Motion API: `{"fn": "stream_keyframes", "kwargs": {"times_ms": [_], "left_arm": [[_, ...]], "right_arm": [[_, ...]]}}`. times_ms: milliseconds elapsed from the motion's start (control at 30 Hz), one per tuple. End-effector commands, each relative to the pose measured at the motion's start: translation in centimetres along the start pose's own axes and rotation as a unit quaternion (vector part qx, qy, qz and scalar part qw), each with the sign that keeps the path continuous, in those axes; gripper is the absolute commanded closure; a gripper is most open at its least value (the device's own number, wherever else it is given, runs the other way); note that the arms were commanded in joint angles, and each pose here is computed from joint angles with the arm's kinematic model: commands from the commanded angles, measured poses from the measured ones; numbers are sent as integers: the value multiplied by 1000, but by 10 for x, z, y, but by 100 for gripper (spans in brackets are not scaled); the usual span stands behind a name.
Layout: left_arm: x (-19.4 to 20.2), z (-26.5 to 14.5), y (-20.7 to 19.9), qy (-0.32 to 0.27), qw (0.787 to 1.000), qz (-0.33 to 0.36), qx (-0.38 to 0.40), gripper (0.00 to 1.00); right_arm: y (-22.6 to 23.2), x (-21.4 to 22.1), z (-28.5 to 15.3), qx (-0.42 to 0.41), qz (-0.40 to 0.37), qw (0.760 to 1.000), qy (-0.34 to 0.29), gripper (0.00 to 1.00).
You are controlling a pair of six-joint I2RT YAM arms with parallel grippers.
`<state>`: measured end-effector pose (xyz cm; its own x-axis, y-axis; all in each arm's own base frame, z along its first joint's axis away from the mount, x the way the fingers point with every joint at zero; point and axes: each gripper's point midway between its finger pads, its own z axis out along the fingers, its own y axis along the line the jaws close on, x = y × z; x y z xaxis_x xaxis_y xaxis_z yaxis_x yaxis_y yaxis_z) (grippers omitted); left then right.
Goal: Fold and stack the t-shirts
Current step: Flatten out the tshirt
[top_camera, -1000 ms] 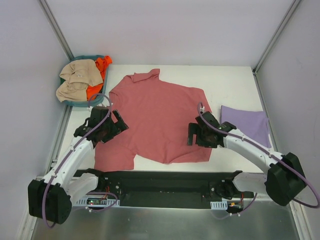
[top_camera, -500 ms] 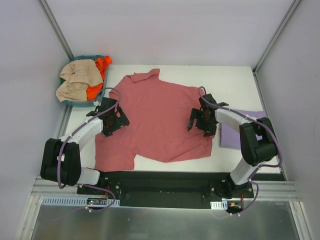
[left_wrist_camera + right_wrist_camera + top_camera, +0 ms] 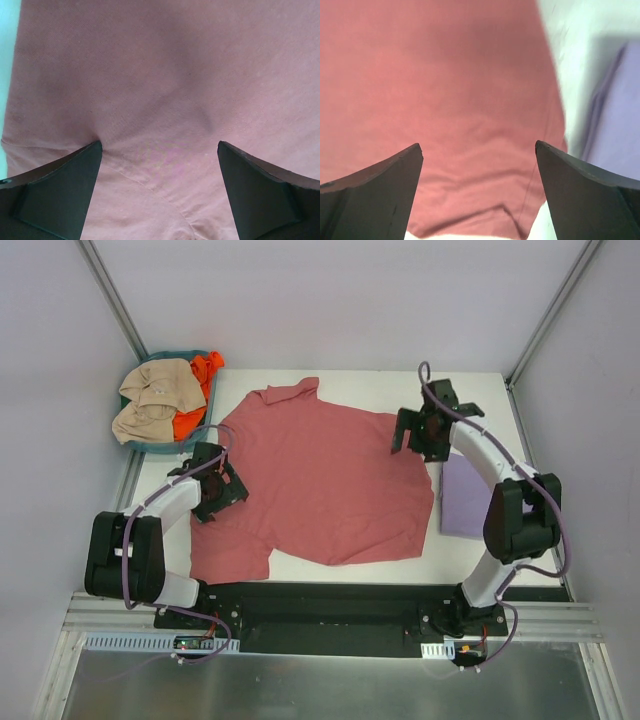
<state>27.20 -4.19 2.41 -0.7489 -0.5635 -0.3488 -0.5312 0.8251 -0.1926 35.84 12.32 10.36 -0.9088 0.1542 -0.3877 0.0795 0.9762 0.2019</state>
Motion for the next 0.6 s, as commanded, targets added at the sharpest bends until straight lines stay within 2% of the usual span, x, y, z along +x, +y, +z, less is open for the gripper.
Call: {"fn": "stream_keyframes", "kwargs": {"times_ms": [0, 67, 167, 300, 433, 567], "left_arm": [[-3, -8, 5, -12, 1000, 19, 5, 1], [-4, -9, 5, -17, 1000, 18, 8, 1], [-8, -14, 2, -26, 999, 17, 14, 1], [-11, -19, 1, -38, 999, 16, 21, 1], [-16, -21, 8, -56, 998, 14, 6, 1], [-17, -22, 7, -57, 998, 15, 10, 1]], "right_arm": [[-23, -51, 2, 28, -4, 999, -13, 1], [-26, -68, 13, 31, -8, 999, -14, 1], [-21, -84, 34, 21, -34, 999, -3, 7], [-14, -82, 65, -14, -81, 996, 43, 15], [-33, -86, 75, 27, -134, 989, 59, 21], [-42, -78, 83, 33, -139, 986, 84, 27]]}}
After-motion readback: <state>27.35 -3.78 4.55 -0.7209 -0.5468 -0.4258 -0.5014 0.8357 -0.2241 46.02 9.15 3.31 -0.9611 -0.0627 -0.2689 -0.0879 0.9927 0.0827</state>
